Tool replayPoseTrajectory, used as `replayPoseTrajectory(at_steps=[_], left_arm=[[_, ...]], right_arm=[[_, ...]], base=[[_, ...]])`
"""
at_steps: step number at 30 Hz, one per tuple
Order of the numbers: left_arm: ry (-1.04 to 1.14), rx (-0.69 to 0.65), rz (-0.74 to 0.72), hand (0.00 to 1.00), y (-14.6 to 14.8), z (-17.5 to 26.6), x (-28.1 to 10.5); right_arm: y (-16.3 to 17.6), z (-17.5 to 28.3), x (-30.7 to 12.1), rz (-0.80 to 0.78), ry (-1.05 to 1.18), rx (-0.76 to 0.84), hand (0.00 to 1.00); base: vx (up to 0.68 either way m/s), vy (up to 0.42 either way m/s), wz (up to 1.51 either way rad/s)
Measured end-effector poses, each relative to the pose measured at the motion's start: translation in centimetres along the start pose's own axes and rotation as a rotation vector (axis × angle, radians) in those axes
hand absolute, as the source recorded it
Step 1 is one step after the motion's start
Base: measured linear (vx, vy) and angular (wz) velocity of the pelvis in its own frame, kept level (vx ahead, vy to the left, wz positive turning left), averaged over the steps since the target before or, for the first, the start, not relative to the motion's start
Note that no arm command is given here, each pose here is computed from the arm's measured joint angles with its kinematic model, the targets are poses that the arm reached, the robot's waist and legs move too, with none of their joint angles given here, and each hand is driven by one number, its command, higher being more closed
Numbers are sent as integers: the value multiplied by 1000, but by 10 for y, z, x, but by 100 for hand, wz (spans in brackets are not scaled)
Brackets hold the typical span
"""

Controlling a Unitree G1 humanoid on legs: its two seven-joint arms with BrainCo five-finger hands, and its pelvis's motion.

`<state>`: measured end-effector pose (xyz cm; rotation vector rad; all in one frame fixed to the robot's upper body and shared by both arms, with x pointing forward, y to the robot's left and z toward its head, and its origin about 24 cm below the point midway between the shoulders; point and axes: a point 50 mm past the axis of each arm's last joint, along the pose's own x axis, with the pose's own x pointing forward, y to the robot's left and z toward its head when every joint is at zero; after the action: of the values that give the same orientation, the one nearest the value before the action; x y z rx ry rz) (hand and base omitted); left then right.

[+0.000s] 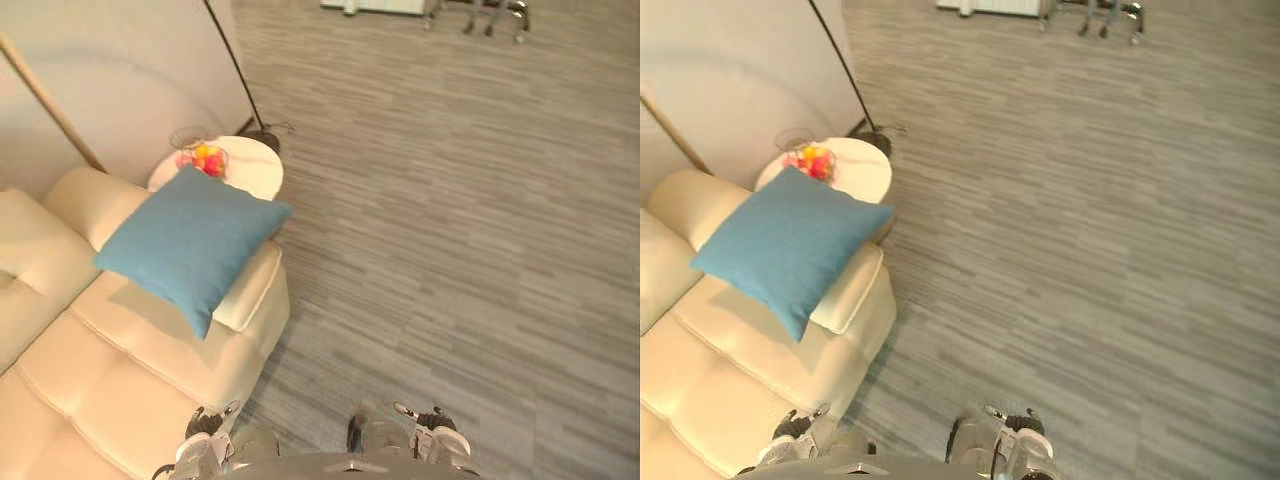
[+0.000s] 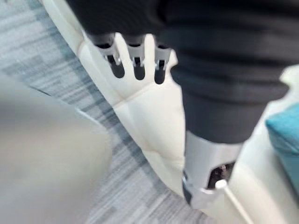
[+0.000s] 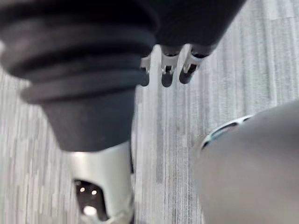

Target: Pick up cushions and gather them together orderly.

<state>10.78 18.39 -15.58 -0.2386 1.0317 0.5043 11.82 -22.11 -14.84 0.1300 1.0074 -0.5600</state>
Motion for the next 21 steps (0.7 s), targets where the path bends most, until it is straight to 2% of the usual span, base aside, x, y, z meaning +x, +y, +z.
replayPoseTrajectory(at_steps=[7, 10, 13, 16, 21], left_arm=[[-16, 68, -31, 0, -6, 5, 1], [-40, 98, -11, 0, 5, 14, 4], [-14, 106, -2, 0, 8, 9, 5], [-11, 164, 3, 0, 14, 10, 6], [-10, 153, 3, 0, 12, 10, 6]], right_arm=[[-7, -8, 1, -22, 43, 17, 0], [8, -12, -1, 9, 67, 26, 0], [7, -12, 0, 9, 74, 16, 0], [8, -11, 0, 19, 59, -3, 0], [9, -12, -1, 36, 64, -1, 0]], base=[[256, 9, 62], [201, 92, 30], [139, 117, 33], [139, 63, 101], [145, -78, 102]])
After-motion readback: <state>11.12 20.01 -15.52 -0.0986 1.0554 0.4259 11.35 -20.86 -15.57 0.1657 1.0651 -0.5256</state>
